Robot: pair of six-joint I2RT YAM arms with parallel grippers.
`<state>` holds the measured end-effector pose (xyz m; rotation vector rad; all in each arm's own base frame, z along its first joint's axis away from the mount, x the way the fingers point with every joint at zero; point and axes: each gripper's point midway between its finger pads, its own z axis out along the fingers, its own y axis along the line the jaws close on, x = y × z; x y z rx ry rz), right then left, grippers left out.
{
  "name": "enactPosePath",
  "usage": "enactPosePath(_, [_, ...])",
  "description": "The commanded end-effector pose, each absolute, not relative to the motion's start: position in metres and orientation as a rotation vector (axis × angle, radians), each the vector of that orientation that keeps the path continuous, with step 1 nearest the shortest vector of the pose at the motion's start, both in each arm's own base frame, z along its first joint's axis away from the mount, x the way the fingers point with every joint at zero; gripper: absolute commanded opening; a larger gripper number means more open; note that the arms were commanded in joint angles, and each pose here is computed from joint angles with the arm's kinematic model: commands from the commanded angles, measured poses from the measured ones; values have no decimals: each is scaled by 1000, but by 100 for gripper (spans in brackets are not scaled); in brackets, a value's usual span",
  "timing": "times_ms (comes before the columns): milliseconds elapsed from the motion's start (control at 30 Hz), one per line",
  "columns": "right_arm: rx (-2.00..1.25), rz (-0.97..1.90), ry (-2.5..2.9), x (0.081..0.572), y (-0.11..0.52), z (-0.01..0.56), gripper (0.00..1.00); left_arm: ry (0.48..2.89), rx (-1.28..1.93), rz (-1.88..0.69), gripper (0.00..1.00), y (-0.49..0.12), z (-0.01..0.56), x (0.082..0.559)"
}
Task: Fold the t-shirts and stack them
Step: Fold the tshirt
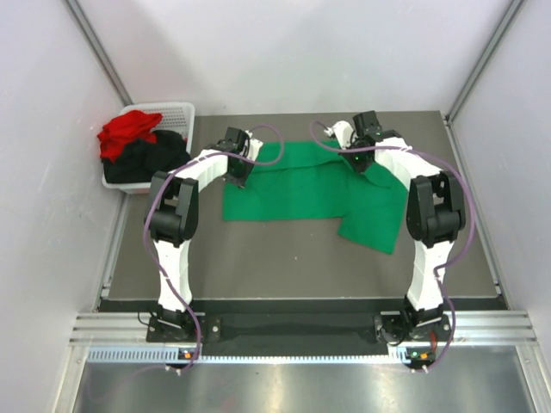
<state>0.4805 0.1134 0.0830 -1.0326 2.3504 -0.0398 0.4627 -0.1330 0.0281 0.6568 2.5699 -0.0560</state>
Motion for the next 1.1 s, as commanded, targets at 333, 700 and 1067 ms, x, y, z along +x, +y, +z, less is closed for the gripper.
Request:
enactPosePath(333, [-793, 46, 2236, 501, 102, 163, 41, 2445, 610, -6, 7, -116, 69, 520])
enactPosePath(700, [-601, -19, 2396, 544, 29, 93, 38, 2452, 611, 157, 14, -95, 34, 562])
enactPosePath(1067, [-607, -135, 2486, 542, -8, 46, 37, 2467, 679, 248, 13, -85, 3, 567])
